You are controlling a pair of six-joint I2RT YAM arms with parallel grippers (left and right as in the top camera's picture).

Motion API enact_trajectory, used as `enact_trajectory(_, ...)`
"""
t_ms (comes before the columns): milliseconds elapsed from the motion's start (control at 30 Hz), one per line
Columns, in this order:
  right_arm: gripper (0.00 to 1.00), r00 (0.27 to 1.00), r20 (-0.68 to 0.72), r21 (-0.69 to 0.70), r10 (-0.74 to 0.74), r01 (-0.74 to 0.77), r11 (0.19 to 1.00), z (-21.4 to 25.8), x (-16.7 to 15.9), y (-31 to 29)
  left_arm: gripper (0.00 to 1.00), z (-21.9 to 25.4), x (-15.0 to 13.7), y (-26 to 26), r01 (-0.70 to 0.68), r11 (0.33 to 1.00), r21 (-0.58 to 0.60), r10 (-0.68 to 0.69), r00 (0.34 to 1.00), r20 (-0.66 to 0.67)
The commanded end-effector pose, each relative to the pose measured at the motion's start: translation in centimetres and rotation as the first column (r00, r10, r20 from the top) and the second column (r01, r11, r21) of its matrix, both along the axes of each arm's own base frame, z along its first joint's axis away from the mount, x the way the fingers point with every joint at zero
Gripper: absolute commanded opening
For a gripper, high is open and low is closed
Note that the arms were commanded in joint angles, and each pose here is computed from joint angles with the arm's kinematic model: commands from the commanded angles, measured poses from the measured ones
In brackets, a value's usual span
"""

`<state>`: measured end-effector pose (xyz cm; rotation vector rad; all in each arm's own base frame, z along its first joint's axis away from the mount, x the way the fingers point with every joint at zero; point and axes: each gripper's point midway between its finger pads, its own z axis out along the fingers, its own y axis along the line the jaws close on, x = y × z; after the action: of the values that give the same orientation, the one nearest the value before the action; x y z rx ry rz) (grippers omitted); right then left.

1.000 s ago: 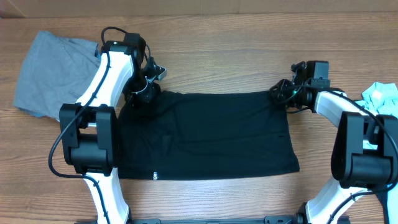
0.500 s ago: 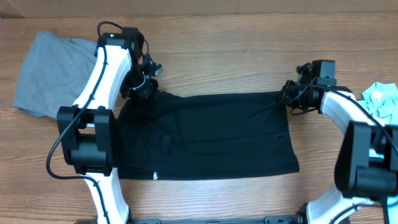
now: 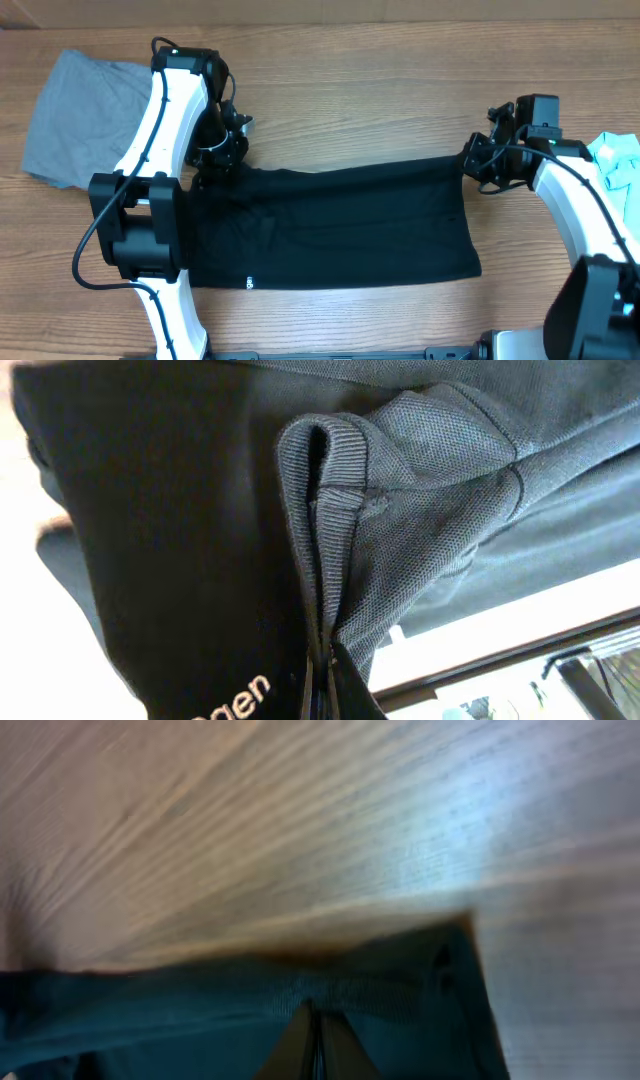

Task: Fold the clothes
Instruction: 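Fold the top edge down over the bottom half with both grippers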

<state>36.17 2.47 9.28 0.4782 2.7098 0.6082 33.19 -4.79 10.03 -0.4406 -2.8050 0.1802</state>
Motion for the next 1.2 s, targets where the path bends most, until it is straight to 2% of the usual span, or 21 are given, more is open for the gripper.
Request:
enact_trajectory(0, 0.04, 0.999, 0.002, -0.031, -0.036, 0.036, 0.999, 1.6, -0.5, -0.8, 0.04, 2.1, -0.1, -0.1, -0.028, 0.999, -0.019, 0.029, 0.999, 0.040)
enact_trajectory(267, 0.04, 0.976, -0.209, -0.049, -0.055, 0.046, 0.998, 0.0, -5.2, -0.9, 0.04, 2.0, -2.6, -0.2, -0.045, 0.999, -0.025, 0.044, 0.997, -0.057)
enact_trajectory(533, 0.04, 0.932, -0.353, -0.125, -0.083, 0.041, 0.991, -0.8, -8.8, -1.9, 0.04, -0.8, -7.9, -0.1, -0.079, 0.997, -0.003, 0.076, 0.970, -0.229)
enact_trajectory(667, 0.04, 0.914, -0.398, -0.120, -0.081, 0.036, 0.992, -0.8, -9.9, -1.7, 0.04, -0.5, -9.3, -0.4, -0.090, 0.996, -0.029, 0.082, 0.977, -0.197)
enact_trajectory(933, 0.04, 0.873, -0.478, -0.114, -0.097, 0.048, 0.992, -0.9, -12.0, -1.5, 0.05, 2.5, -9.6, -0.5, -0.083, 0.994, -0.068, 0.082, 0.997, -0.007)
enact_trajectory(1167, 0.04, 0.835, -0.538, -0.113, -0.116, 0.064, 0.991, -2.2, -13.9, -1.2, 0.05, -0.1, -10.9, -0.3, -0.105, 0.993, -0.055, 0.103, 0.994, -0.041)
